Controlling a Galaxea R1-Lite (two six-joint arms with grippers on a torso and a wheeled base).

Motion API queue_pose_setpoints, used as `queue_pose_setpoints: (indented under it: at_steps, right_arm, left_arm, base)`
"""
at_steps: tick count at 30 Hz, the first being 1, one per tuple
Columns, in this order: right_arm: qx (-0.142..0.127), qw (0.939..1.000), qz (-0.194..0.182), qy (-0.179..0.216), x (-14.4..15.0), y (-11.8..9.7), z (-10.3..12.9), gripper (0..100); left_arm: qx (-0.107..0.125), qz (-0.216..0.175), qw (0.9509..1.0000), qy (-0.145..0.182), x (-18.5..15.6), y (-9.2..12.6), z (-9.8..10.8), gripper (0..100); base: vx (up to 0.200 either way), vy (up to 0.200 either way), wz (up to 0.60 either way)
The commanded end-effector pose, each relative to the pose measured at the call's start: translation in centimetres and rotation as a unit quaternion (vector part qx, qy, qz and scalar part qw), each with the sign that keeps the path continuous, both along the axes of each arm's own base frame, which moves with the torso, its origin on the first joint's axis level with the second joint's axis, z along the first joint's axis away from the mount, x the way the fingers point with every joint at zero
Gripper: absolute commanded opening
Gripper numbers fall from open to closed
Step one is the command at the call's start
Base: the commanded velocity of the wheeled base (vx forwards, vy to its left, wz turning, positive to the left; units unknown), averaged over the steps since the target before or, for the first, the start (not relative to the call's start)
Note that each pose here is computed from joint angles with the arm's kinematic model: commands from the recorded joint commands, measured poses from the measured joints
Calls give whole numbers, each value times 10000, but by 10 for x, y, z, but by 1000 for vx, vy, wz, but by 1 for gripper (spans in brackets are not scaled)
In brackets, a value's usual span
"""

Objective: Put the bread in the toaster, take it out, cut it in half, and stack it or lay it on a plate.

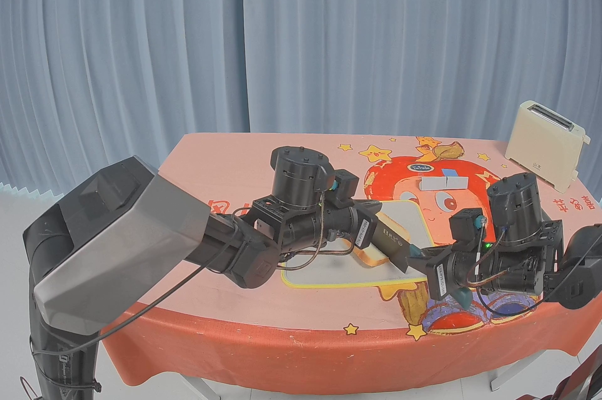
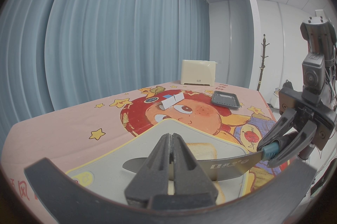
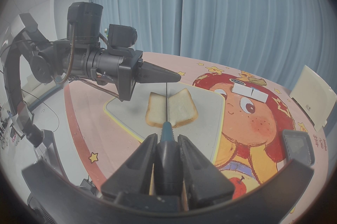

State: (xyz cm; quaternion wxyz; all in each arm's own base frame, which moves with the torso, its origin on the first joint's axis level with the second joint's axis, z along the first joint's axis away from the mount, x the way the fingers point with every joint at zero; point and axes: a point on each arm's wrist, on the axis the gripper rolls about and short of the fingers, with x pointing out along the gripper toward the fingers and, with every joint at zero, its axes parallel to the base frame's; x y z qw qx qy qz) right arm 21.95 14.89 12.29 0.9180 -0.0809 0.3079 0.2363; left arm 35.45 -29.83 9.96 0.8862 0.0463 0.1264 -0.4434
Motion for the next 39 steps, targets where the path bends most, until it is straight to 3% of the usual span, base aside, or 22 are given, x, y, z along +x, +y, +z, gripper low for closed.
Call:
queue_pose_setpoints:
  at_steps: [1,6,13,21,30,39]
  right_arm:
    - [9,10000,-7,-13,0,0,0,0]
    - [92,9999,4,-123,2,2,7,0]
    - [36,10000,11,-41,1,2,2,0]
    - [92,9999,11,-123,0,1,7,0]
    - [-13,10000,24,19,1,2,-2,0]
    - [149,9997,-4,-206,2,2,8,0]
  left_arm:
    - [-114,0,9998,-132,-1,1,14,0]
    - [-46,13,10000,-61,-2,4,8,0]
    - [-166,15,9997,-199,0,0,20,0]
    - [-20,43,10000,-43,-2,3,5,0]
    - [-152,35,9997,-202,-4,4,25,0]
    - [-35,58,10000,-60,-6,8,11,0]
  base:
    - [0,0,0]
    - [0,0,0]
    - [0,0,0]
    - [0,0,0]
    - [0,0,0]
    - [0,0,0]
